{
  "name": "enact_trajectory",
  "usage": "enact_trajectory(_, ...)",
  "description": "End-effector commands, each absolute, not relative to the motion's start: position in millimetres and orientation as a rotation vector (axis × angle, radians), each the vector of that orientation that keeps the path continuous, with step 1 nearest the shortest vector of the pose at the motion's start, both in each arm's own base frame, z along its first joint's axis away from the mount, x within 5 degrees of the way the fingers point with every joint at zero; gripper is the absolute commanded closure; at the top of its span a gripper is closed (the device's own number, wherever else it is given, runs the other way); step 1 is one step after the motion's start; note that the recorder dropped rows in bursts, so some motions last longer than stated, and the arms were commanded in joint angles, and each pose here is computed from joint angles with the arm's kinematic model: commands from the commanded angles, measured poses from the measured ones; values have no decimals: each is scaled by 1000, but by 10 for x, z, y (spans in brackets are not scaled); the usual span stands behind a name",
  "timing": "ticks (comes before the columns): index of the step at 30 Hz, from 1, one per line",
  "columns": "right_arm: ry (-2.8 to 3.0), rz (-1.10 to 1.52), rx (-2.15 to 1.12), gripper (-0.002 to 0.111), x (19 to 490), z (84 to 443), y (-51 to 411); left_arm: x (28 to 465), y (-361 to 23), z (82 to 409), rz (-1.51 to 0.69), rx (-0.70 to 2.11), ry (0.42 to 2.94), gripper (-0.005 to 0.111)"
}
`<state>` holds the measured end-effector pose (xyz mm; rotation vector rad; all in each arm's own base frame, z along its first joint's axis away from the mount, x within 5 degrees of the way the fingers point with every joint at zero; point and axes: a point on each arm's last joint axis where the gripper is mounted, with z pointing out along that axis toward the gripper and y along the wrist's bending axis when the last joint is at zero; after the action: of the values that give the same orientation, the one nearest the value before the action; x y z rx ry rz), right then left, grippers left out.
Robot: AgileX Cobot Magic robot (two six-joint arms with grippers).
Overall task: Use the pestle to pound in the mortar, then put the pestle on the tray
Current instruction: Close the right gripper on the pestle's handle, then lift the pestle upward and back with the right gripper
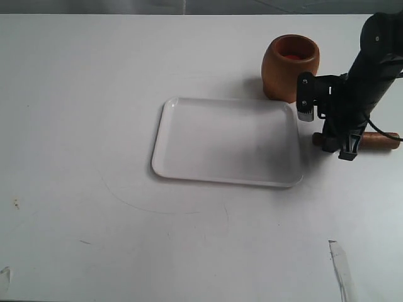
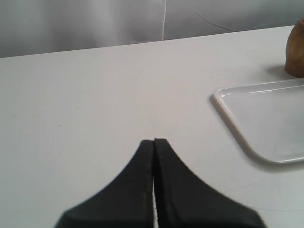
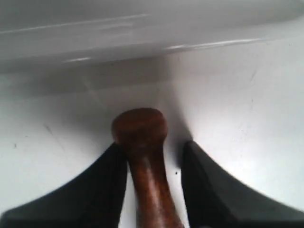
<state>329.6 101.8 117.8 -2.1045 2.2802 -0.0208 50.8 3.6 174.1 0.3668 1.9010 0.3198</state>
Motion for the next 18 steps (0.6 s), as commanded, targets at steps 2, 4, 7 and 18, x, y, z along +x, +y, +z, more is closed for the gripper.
enact_trajectory(2, 2287, -19, -2133, 108, 3298, 1100, 1023, 509, 29, 1742, 302, 361, 1897, 107)
enact_trajectory(4, 2331, -16, -2095, 108, 3297, 1079, 1021, 509, 29, 1742, 302, 361, 1897, 107)
enact_trajectory(7, 2378, -47, -2033, 108, 3311, 1086, 1011, 509, 29, 1742, 302, 361, 1897, 107)
enact_trajectory(18, 2231, -217, -1587, 108, 3300, 2129, 1005, 509, 29, 1742, 302, 361, 1897, 107)
